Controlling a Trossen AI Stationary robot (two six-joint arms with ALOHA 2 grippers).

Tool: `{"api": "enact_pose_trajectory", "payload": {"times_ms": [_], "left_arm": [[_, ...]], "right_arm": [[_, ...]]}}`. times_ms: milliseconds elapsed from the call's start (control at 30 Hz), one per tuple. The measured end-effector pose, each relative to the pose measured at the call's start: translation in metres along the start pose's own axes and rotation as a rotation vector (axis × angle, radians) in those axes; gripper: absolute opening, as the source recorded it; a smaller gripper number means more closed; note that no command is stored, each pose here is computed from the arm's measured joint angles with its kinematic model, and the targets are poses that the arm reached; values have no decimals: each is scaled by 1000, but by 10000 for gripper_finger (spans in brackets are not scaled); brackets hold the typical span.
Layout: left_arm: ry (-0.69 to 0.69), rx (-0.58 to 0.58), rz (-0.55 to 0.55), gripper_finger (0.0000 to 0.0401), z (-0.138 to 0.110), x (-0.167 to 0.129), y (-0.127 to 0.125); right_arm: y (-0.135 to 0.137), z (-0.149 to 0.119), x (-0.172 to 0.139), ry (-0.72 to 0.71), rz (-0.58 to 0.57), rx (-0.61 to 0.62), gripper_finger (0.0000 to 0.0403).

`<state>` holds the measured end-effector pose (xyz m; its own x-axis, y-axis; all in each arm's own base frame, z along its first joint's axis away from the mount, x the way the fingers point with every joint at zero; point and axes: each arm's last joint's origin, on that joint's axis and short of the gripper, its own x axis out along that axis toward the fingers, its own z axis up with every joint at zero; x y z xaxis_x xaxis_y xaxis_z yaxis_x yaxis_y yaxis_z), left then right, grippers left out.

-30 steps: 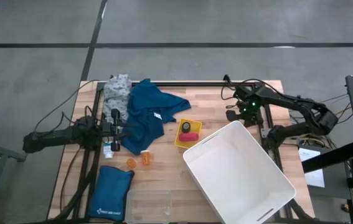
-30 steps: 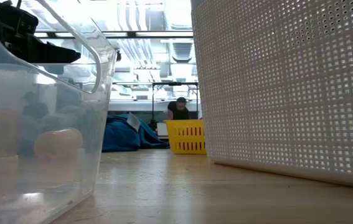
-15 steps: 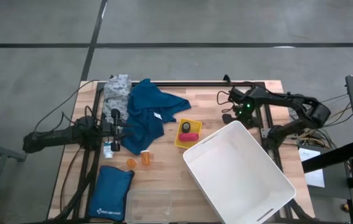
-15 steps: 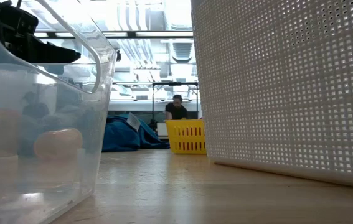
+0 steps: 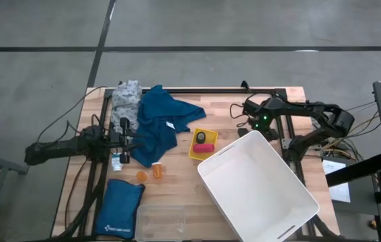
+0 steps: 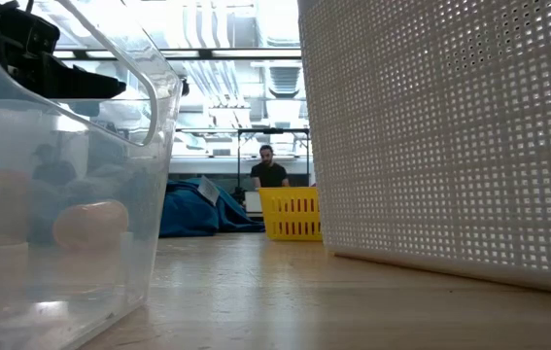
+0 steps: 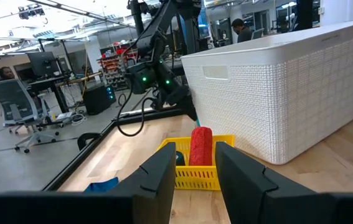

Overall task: Pick & place medical supplies in basket/bin
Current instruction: Put the light blue bandage into the yellow bin

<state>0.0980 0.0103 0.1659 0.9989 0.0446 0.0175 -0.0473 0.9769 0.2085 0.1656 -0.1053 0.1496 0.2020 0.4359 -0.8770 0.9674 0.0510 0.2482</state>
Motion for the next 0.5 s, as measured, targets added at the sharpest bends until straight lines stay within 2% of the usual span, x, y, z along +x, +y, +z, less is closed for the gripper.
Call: {"api": "enact_pose_trajectory", "payload": {"times_ms": [500], "left_arm": [[0,0,0,118,0,0,0]], "right_arm": [[-5,-7,17,5,-47,-40,313]]}}
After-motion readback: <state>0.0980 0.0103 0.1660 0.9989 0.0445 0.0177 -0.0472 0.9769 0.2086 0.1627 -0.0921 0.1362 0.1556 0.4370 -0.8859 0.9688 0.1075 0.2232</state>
